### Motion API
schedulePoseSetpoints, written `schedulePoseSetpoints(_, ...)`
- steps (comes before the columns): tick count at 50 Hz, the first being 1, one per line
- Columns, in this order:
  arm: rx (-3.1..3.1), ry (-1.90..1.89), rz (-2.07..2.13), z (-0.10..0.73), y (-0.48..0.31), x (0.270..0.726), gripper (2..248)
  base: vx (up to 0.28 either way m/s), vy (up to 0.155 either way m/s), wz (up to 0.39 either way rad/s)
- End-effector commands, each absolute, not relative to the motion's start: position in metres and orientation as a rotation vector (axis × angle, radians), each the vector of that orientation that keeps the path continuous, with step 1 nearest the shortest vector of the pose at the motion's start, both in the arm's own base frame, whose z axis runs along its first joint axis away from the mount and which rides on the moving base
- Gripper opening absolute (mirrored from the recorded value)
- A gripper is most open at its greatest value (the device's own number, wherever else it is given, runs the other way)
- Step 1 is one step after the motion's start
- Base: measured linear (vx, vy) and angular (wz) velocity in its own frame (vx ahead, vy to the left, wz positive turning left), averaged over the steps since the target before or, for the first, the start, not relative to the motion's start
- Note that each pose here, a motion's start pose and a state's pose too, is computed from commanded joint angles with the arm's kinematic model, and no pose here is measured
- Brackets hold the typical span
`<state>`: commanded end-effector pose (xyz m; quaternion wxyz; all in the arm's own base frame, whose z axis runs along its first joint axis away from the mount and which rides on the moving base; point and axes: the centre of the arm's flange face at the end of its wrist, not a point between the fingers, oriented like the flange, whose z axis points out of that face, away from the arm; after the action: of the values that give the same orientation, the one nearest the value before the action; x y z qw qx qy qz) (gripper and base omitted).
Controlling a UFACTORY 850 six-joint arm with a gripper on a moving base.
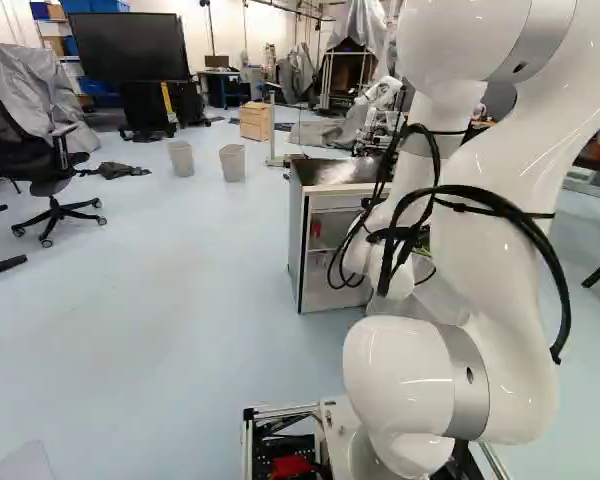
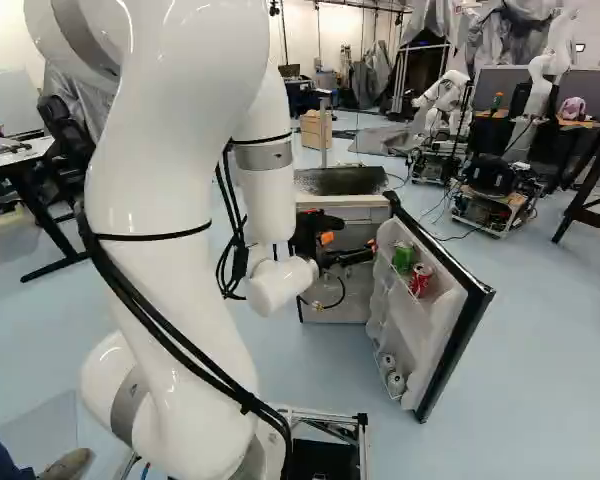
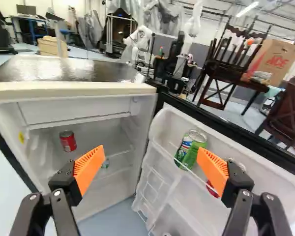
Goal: Grab a drink from the fridge
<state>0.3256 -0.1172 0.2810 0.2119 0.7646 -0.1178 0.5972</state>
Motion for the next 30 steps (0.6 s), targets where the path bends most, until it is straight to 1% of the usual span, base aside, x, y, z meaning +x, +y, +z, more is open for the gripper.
schedulePoseSetpoints(30, 2.247, -0.057, 1.817, 0.279, -0.111, 0.341, 247, 0.0, 0.0, 0.0)
